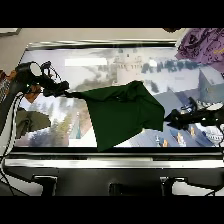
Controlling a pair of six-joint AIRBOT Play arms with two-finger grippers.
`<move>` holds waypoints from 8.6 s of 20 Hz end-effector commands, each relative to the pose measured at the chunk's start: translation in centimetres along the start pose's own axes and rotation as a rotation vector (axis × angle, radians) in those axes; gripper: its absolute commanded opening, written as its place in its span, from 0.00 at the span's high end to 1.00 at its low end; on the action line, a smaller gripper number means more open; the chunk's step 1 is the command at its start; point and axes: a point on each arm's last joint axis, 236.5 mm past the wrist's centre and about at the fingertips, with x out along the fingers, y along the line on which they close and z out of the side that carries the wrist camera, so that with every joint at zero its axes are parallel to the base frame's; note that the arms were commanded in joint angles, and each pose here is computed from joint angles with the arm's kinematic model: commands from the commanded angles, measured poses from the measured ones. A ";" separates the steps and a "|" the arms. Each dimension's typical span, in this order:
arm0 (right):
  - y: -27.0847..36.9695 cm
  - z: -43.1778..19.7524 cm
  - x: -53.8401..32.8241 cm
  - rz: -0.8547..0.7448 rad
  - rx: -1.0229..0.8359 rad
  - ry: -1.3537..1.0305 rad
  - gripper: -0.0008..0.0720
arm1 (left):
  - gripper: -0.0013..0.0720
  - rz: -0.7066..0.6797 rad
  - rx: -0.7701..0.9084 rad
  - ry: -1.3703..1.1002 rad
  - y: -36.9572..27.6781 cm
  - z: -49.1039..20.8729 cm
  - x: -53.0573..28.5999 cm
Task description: Fold the clothes and pants, and hang the long-sleeved shirts on hangers.
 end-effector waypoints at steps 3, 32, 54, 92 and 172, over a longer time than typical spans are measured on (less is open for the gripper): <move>-0.3 0.0 3.2 -0.086 -0.030 -0.044 0.44 | 0.95 0.000 0.000 0.002 0.0 0.0 0.0; 5.9 6.3 -9.9 0.009 -0.016 -0.265 0.41 | 0.95 0.065 -0.003 0.113 1.9 -2.5 -0.2; 8.0 -16.1 11.1 -0.024 -0.025 0.055 0.70 | 0.95 0.068 -0.002 0.119 2.0 -2.6 -0.2; 29.3 10.3 -16.0 -0.381 -0.644 -0.698 0.95 | 0.95 0.030 0.105 -0.654 0.6 11.2 -19.6; -1.3 -1.8 0.4 0.102 -0.036 0.101 0.94 | 0.16 -0.308 -0.261 0.334 6.3 -27.8 3.3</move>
